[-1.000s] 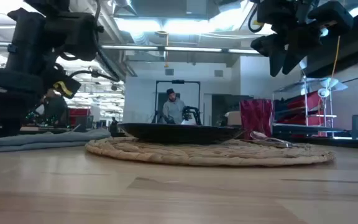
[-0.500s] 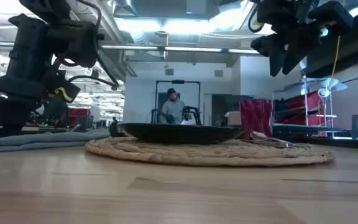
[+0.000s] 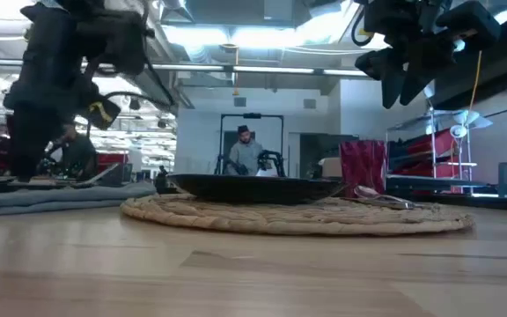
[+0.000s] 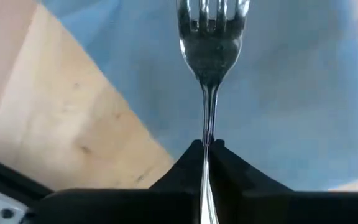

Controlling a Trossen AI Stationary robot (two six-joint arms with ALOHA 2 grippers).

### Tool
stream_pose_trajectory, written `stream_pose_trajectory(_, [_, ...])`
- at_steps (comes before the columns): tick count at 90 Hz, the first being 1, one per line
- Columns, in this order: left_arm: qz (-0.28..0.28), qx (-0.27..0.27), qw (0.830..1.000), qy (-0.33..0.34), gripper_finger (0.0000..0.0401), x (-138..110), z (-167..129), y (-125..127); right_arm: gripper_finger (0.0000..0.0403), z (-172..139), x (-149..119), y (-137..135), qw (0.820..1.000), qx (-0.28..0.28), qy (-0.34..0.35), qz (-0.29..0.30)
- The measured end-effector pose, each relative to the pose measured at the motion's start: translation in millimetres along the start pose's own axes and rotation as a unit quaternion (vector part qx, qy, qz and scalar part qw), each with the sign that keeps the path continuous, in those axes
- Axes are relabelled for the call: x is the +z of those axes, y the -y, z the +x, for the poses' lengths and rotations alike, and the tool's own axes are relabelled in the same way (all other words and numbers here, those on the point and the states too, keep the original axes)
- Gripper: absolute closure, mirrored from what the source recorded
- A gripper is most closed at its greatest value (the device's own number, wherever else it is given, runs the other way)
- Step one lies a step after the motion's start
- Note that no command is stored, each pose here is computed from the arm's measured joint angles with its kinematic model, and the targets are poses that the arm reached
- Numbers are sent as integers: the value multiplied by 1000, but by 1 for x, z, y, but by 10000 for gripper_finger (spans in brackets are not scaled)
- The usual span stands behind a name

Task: Set table place
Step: Adjust the silver spoon on the gray table napkin

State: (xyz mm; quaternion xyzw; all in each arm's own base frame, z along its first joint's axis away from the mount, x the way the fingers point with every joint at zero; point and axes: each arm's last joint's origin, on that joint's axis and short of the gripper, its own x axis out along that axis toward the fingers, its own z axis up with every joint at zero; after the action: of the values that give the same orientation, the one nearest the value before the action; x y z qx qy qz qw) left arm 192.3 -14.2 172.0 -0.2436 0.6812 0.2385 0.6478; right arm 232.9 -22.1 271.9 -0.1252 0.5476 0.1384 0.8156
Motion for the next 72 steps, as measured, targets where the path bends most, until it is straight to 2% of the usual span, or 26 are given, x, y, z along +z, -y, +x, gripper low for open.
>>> stream_pose_trajectory(25, [-130, -52, 989, 51, 401, 6, -8, 5, 288, 0, 0, 0, 1000, 0, 0, 0])
stream_pose_trajectory(45, [-211, -22, 973, 93, 401, 7, -4, 4, 288, 0, 0, 0, 1000, 0, 1, 0])
stream_pose_trajectory(60, [-242, -22, 965, 94, 401, 7, -3, 4, 288, 0, 0, 0, 1000, 6, 4, 0])
stream_pose_trajectory(72, [-236, -14, 968, 89, 401, 7, 0, 6, 288, 0, 0, 0, 1000, 6, 4, 0])
